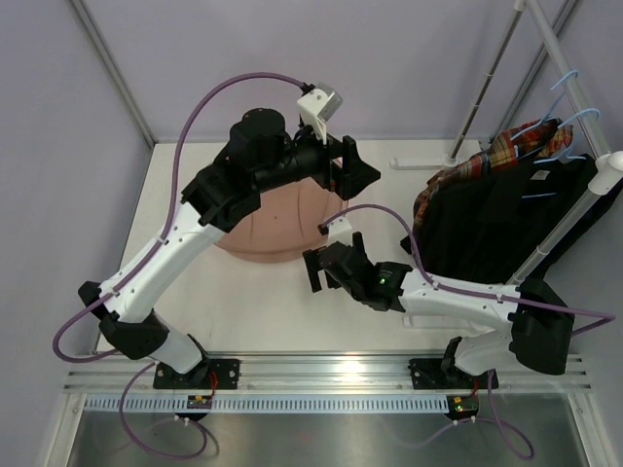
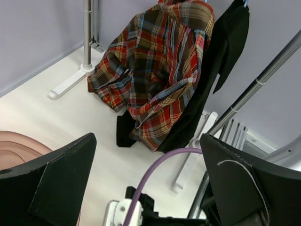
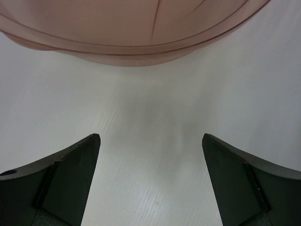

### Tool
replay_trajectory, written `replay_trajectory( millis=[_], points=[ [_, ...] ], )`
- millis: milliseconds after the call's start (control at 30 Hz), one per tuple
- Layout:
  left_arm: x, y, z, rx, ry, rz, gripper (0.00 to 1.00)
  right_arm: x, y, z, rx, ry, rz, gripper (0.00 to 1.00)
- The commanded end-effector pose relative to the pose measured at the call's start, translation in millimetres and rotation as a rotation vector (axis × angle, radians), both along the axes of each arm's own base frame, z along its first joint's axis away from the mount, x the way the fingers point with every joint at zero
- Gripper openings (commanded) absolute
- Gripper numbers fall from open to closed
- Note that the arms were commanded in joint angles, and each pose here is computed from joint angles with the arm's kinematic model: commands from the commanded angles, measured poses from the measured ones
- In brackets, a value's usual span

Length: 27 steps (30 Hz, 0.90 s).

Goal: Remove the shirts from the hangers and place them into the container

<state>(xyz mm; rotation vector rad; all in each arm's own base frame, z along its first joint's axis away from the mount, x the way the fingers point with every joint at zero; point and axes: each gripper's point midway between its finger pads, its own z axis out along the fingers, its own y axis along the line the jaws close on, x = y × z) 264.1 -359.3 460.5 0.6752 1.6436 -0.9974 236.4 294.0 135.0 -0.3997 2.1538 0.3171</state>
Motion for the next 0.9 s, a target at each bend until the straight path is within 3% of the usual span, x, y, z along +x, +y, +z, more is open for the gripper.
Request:
replay_trajectory(
  millis=[0,233,333,533,867],
  points=[
    [11,15,8,0.058,-0.072,0.084,0.99,10,-7,29,0.043,-0.102,-0.086,0.99],
    [13,7,27,0.025,-0.142,0.054,0.93,-9,-40,37,0.130,-0.143,-0.082,1.00],
    [25,-20,10,0.110,-0.133,0.012,0.88,-14,-47,41,0.144,-0.139,-0.069,0.99],
    [38,-59,27,0.011,-0.236,-0.060,0.87,-30,-48,32,0.182,-0.089,-0.026,0.99],
    [41,-116,6,-0.030,-0.319,-0.142,0.78,-39,-43,14,0.170,-0.049,-0.019,0.99]
  ],
)
